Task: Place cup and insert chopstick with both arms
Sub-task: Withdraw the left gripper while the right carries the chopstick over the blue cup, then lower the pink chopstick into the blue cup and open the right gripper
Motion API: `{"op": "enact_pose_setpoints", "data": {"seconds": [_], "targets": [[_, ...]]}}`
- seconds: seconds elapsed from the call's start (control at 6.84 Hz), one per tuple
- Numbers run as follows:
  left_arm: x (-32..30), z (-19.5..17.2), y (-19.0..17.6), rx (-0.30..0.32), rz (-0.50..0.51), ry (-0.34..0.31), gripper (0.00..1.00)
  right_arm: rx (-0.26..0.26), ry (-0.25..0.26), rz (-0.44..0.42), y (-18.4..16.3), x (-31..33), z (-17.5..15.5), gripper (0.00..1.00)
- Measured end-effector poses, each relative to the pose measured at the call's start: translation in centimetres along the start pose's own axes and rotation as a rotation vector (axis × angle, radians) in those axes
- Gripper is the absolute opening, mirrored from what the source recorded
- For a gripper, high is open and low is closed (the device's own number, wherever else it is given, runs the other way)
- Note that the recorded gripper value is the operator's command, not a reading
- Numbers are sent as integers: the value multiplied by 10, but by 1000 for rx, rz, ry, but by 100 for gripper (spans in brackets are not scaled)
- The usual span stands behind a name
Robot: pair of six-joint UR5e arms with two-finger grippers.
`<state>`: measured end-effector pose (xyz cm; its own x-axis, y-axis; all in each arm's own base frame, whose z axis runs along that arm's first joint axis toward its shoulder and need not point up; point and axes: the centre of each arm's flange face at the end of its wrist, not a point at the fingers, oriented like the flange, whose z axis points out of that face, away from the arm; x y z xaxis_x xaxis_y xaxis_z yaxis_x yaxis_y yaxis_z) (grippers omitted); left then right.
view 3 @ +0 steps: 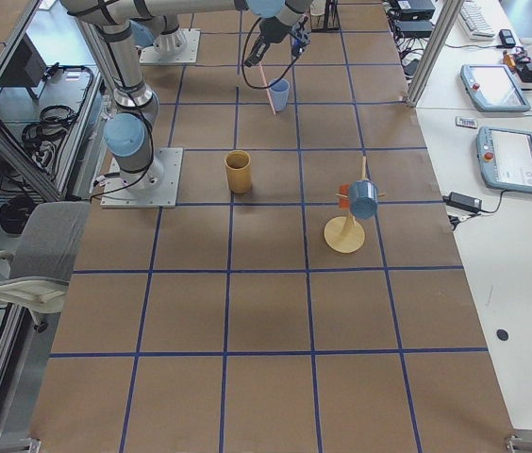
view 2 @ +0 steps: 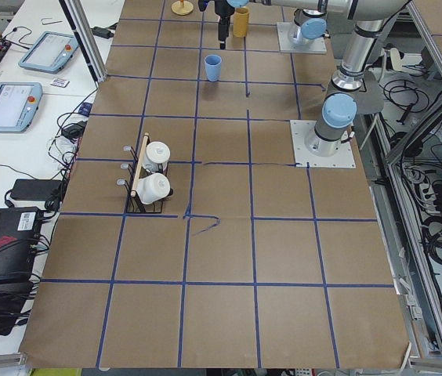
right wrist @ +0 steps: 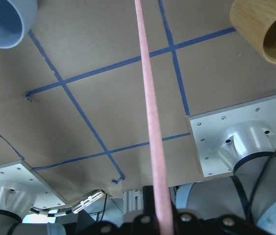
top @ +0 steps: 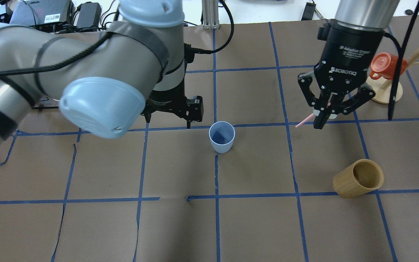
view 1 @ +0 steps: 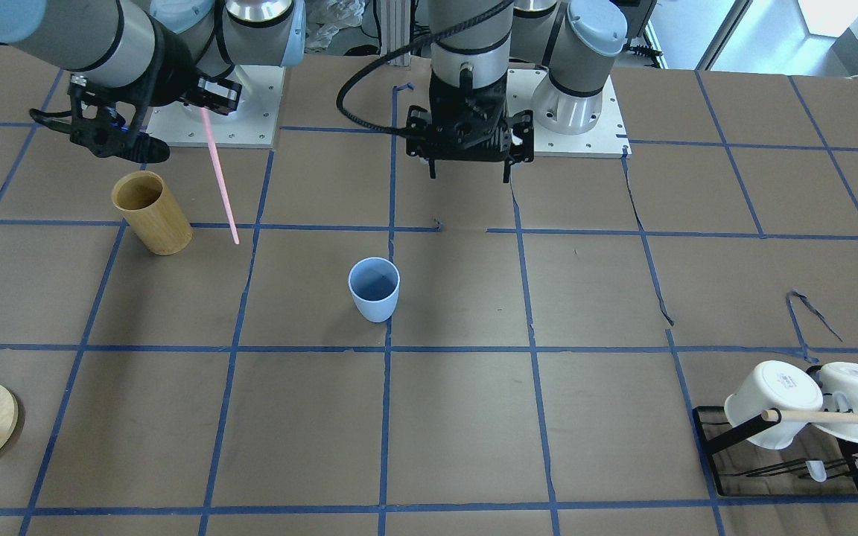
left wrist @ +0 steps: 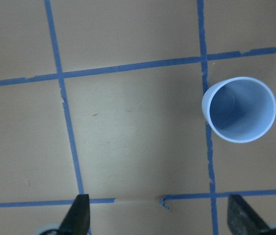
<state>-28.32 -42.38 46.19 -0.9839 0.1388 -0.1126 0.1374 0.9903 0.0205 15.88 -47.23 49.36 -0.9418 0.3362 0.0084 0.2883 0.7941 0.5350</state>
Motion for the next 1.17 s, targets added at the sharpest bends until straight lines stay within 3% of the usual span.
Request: {"op": "enact_pose_setpoints", "data": {"seconds": [0.15,0.44,0.73,0.88,1.17], "targets": [[-16,-24,20,26,-4,4,100,-23,-52,42,3,-27,1,0],[-59,-41,34,4,-24,9,100,-83,-179,127,2,-68,5,0],[-127,-51,15,0,-100,98,100,-180,-283,211,-17,-93,15,0],[-148,-56,8,7,-134,119,100,-231,-315,246,-33,-102,23,0],[-161,-58,3,13,-154,127,100,-307,-329,308,-60,-113,43,0]]}}
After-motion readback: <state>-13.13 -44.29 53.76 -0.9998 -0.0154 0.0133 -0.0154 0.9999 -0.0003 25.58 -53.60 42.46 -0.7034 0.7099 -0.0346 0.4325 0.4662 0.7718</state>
